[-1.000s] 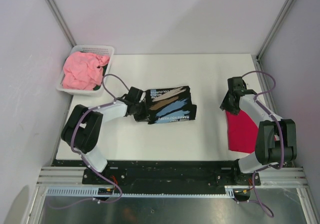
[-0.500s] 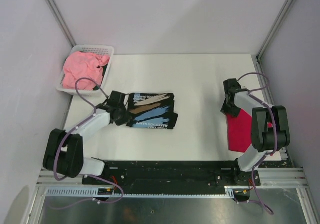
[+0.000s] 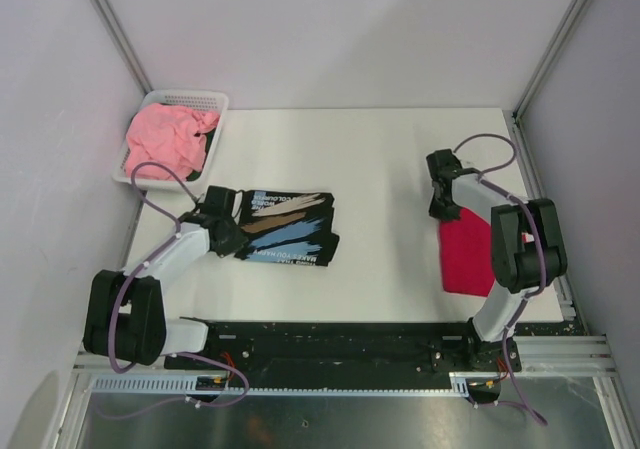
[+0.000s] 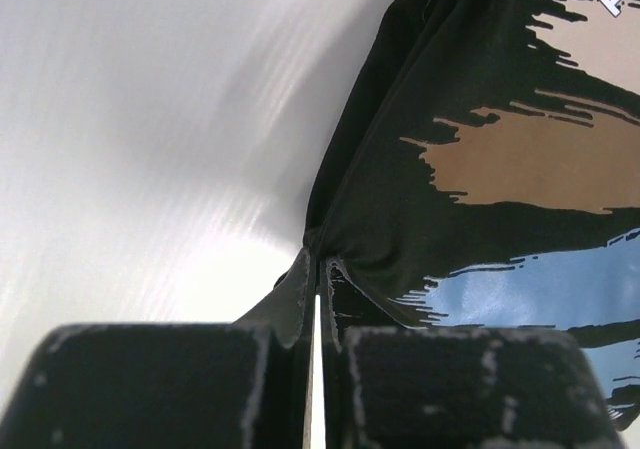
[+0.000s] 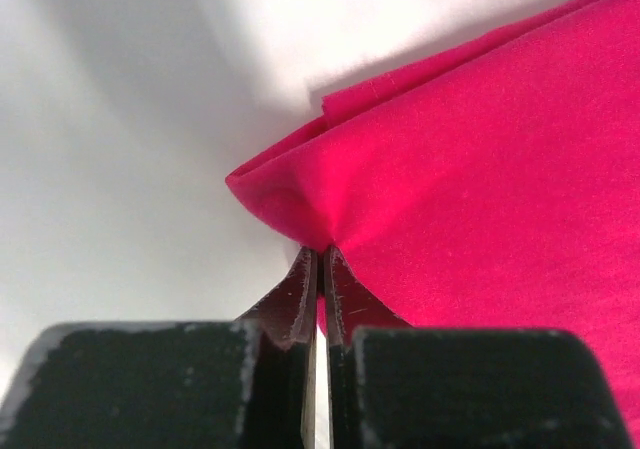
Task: Fold and stack the t-shirts
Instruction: Put the neatly folded tshirt into the corner of the board with both arms
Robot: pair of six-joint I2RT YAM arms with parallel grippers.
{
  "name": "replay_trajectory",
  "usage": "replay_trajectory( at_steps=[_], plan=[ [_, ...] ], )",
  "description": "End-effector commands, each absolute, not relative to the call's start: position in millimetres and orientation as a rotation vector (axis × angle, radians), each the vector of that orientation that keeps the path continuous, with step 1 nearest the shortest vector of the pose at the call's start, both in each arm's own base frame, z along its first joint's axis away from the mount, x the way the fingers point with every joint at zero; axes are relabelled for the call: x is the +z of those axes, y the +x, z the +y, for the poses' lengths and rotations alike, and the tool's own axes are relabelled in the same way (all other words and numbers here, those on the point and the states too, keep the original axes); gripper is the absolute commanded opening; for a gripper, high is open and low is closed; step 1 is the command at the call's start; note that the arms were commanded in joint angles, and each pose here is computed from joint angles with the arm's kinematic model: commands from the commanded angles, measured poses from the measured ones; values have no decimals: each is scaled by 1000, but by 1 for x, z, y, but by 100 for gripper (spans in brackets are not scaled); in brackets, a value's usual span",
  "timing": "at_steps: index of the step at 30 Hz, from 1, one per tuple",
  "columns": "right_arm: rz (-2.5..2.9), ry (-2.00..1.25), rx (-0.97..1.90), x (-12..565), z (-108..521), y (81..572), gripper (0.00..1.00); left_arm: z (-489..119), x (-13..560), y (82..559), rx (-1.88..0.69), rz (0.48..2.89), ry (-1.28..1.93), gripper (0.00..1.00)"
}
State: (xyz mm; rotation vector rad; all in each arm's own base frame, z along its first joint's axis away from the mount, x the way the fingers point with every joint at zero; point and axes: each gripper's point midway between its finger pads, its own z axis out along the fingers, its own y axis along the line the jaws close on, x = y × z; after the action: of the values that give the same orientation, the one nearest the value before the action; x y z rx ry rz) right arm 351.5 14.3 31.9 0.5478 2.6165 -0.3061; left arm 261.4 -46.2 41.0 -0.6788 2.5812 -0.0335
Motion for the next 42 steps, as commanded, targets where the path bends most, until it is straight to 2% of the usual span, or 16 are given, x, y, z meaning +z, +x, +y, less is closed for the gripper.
replay_trajectory(
  at_steps=[1, 10, 16, 19, 24, 27, 31, 42],
  plan=[
    [2588, 507, -96, 42, 74, 378, 0, -30, 56, 271, 8, 2520, -684, 0],
    [2610, 502, 282, 39, 189, 409, 0, -22, 58, 272, -4, 2516, -711, 0],
    [2601, 495, 427, 45, 239, 431, 0, -18, 54, 271, 2, 2525, -732, 0],
    [2602, 453, 422, 52, 252, 438, 11, -19, 53, 270, -11, 2532, -735, 0],
    [2552, 359, 401, 87, 262, 438, 46, -22, 50, 268, -34, 2548, -731, 0],
    [2521, 313, 419, 110, 268, 428, 57, -23, 49, 268, -40, 2551, -736, 0],
    [2499, 239, 522, 121, 286, 414, 64, -25, 48, 267, -52, 2556, -744, 0],
    [2584, 63, 670, 78, 339, 397, 66, -26, 48, 267, -60, 2563, -741, 0]
  ],
)
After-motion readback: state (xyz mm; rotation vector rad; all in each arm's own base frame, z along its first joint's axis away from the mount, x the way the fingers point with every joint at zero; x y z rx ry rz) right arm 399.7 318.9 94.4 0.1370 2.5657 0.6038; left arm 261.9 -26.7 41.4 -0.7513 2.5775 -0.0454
